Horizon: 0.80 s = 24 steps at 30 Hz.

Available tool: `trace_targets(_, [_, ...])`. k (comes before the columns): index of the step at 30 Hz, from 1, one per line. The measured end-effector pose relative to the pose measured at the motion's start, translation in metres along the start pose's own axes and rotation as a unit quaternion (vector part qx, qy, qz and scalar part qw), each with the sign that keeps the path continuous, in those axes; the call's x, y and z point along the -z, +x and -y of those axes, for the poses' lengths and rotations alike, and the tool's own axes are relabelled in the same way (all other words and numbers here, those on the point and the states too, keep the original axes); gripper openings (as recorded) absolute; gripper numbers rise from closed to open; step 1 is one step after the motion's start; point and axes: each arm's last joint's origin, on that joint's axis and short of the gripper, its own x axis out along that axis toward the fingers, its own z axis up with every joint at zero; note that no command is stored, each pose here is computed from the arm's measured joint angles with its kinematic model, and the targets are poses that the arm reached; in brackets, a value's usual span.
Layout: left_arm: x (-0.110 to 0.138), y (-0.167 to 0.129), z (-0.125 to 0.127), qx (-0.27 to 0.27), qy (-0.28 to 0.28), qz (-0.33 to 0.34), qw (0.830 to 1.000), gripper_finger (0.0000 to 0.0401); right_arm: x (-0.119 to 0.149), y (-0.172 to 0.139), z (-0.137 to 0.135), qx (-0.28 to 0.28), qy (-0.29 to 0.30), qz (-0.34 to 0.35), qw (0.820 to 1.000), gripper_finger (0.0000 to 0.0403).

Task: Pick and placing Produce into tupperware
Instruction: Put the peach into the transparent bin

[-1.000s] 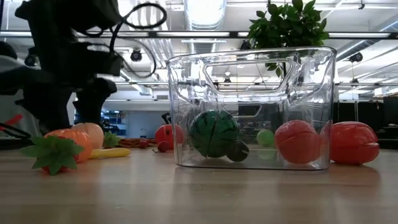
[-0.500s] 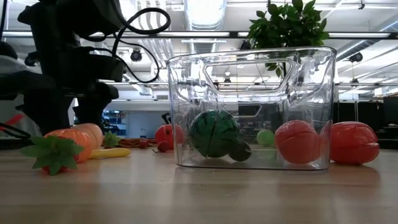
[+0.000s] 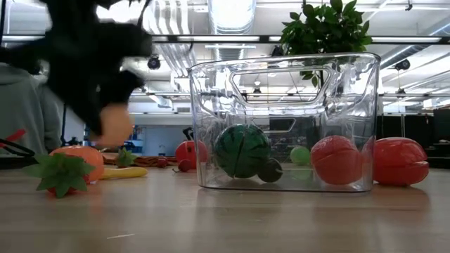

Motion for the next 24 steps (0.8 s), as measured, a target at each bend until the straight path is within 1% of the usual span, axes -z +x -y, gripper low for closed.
trace_targets(2, [-0.016, -0.022, -0.001, 0.0, -0.002, 0.049, 0.999, 0.0237, -0.001, 0.0, 0.001, 0.004, 0.006, 0.005, 1.0, 0.0357])
trace_targets(4, [-0.032, -0.045, -0.003, 0.003, 0.004, 0.108, 0.994, 0.0238, -0.002, 0.0, 0.002, 0.01, 0.023, 0.012, 1.0, 0.0357])
trace_targets(7, [-0.054, -0.073, -0.004, 0.013, 0.017, 0.207, 0.978, 0.0239, -0.003, -0.001, 0.002, 0.007, 0.034, 0.011, 0.999, 0.0357])
trace_targets(10, [-0.068, -0.083, -0.005, 0.01, 0.038, 0.277, 0.96, 0.0239, -0.006, -0.001, 0.001, 0.0, 0.037, 0.021, 0.999, 0.0357])
trace_targets(13, [-0.078, -0.071, -0.009, 0.017, 0.044, 0.293, 0.955, 0.0239, -0.006, -0.001, 0.001, 0.0, 0.038, 0.021, 0.999, 0.0357])
trace_targets(16, [-0.082, -0.045, -0.012, 0.043, 0.046, 0.264, 0.963, 0.0239, -0.007, -0.003, 0.003, 0.005, 0.041, 0.008, 0.999, 0.0357])
trace_targets(19, [-0.086, -0.019, -0.013, 0.046, 0.047, 0.23, 0.971, 0.024, -0.011, -0.009, 0.005, -0.003, 0.045, 0.002, 0.999, 0.0355])
trace_targets(24, [-0.096, 0.005, -0.016, 0.042, 0.039, 0.232, 0.971, 0.024, -0.023, -0.023, 0.013, -0.035, 0.054, -0.001, 0.998, 0.0343])
